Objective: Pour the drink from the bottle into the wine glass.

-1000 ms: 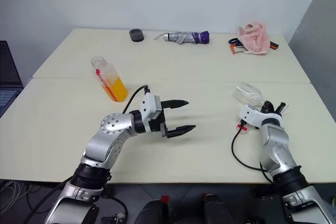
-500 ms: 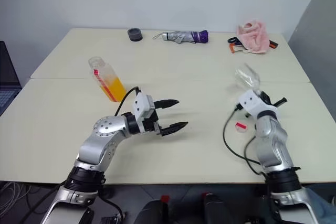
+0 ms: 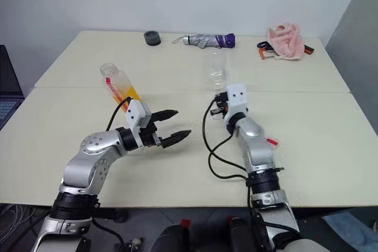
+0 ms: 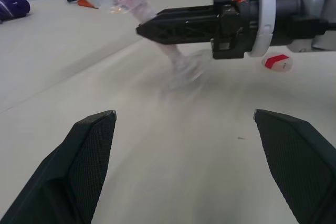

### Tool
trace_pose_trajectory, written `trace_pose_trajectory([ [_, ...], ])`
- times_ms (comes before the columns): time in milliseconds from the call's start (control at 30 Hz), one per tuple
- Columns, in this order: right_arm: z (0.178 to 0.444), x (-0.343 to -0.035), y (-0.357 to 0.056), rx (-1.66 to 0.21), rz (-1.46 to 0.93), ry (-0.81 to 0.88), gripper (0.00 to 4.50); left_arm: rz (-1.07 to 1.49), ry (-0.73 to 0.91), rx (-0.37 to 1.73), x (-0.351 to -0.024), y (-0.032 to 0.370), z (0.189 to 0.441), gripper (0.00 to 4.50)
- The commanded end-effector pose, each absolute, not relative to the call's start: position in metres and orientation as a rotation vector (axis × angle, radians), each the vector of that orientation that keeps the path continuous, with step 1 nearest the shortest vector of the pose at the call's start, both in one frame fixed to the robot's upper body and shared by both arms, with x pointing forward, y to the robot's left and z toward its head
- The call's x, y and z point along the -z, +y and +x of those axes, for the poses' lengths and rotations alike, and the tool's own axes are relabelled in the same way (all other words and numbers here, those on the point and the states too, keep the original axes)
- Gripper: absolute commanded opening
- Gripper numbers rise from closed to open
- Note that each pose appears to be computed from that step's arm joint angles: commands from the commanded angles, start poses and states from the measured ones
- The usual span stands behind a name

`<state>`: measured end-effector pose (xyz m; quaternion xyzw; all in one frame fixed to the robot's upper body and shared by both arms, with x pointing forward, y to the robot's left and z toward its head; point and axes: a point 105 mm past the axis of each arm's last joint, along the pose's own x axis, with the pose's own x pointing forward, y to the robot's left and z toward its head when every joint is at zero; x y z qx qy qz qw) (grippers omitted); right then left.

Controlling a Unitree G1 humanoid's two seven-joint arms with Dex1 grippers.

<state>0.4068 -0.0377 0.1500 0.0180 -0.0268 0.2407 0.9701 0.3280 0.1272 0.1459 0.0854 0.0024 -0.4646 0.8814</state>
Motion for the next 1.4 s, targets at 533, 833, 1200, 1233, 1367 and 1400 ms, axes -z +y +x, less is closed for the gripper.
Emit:
trace_pose_trajectory([
  [533,0.372,-0.107,-0.034,-0.541,0.001,-0.1,0.13,0.196,0.007,0.945,-0.158,0.151,0.325,4.5],
  [833,0.358,-0.089,-0.037,-0.571,-0.007,-0.024,0.13,0.181,0.029,0.949,-0.164,0.167,0.326,4.5],
  [1200,0.353,-0.13,-0.018,-0.68,0.026,-0.229,0.13,0.177,0.014,0.943,-0.171,0.185,0.318,4.5],
  [1233,0.354,-0.134,-0.013,-0.7,0.03,-0.246,0.13,0.179,0.01,0.937,-0.173,0.187,0.317,4.5],
  [1367,0.358,-0.138,-0.003,-0.741,0.028,-0.273,0.13,0.19,-0.001,0.928,-0.177,0.189,0.316,4.5],
  [1400,0.36,-0.138,-0.001,-0.746,0.025,-0.276,0.13,0.194,-0.004,0.927,-0.178,0.189,0.316,4.5],
])
